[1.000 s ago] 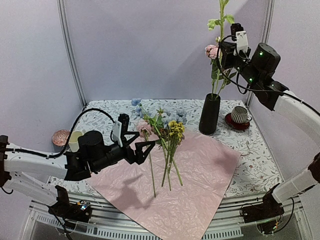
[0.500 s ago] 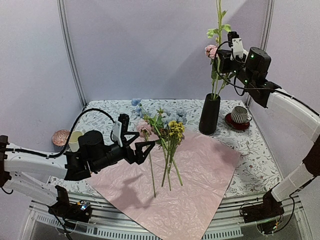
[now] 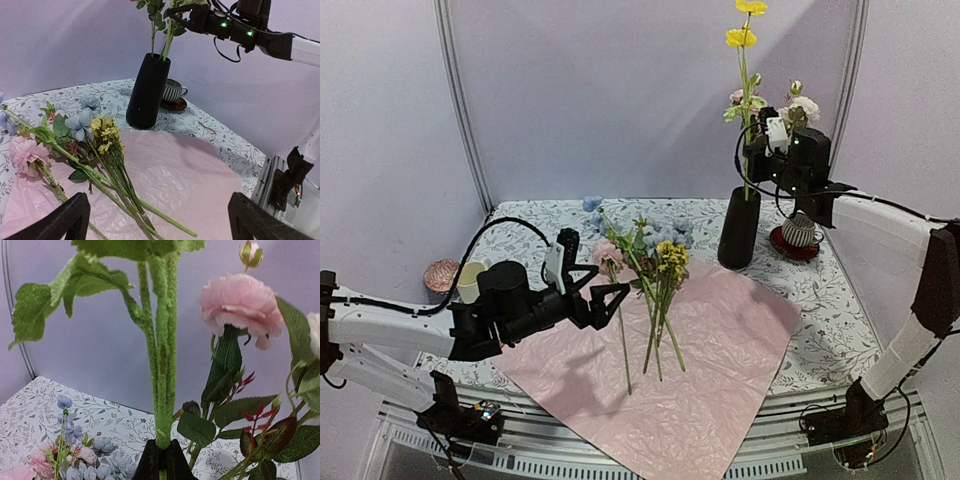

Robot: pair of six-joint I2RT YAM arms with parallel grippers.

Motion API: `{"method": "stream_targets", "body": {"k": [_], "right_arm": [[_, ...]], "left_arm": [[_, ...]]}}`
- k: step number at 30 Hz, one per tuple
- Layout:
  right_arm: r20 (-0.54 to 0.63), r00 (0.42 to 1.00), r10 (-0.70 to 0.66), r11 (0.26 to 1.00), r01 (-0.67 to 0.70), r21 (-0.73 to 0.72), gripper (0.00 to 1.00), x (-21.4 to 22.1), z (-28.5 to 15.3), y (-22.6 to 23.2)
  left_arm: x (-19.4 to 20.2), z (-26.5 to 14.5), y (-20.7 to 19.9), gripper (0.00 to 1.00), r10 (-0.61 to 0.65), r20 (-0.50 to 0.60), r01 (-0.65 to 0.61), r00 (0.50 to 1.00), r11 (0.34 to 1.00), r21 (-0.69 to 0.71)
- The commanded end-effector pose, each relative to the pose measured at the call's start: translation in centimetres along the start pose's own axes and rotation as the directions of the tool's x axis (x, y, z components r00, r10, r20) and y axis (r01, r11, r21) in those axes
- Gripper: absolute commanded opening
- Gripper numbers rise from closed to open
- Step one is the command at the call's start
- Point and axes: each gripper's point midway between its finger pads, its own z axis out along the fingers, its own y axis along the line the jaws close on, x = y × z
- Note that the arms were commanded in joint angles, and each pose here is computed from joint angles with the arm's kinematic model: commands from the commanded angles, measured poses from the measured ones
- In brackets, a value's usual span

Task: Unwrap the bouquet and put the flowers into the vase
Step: Place the fake flower in the vase.

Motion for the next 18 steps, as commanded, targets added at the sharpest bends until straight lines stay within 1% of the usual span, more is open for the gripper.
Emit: {"method": "stream_targets", "body": {"k": [1,7,11,13,18], "right_arm": [[-0.062,0.995,0.082,0.996,-0.083,-0.025,0.04,3.3,0.6,0.3],[-0.135,0.984,0.114,0.993,-0.118,-0.018,0.07,6.9,1.0,0.5],[-0.142,0.983,0.116,0.993,-0.117,-0.002,0.09,7.3,1.1,0.2],[-0.172,0.978,0.122,0.992,-0.123,0.002,0.1,8.8,0.9,0.2],[-0.209,0.968,0.141,0.99,-0.142,0.01,0.12,10.6,0.9,0.2]], "left_arm": [[-1.1,-0.1,0.1,0.98,-0.008,0.022,0.008,1.0,1.0,0.002],[-1.0,0.0,-0.1,0.98,-0.011,0.016,0.01,1.0,1.0,0.009],[-1.0,0.0,-0.1,0.98,-0.012,0.013,0.012,1.0,1.0,0.008],[-1.0,-0.1,-0.1,0.98,-0.013,0.013,0.013,1.0,1.0,0.009],[-0.9,0.1,-0.2,0.98,-0.02,0.012,0.02,1.0,1.0,0.016]]}}
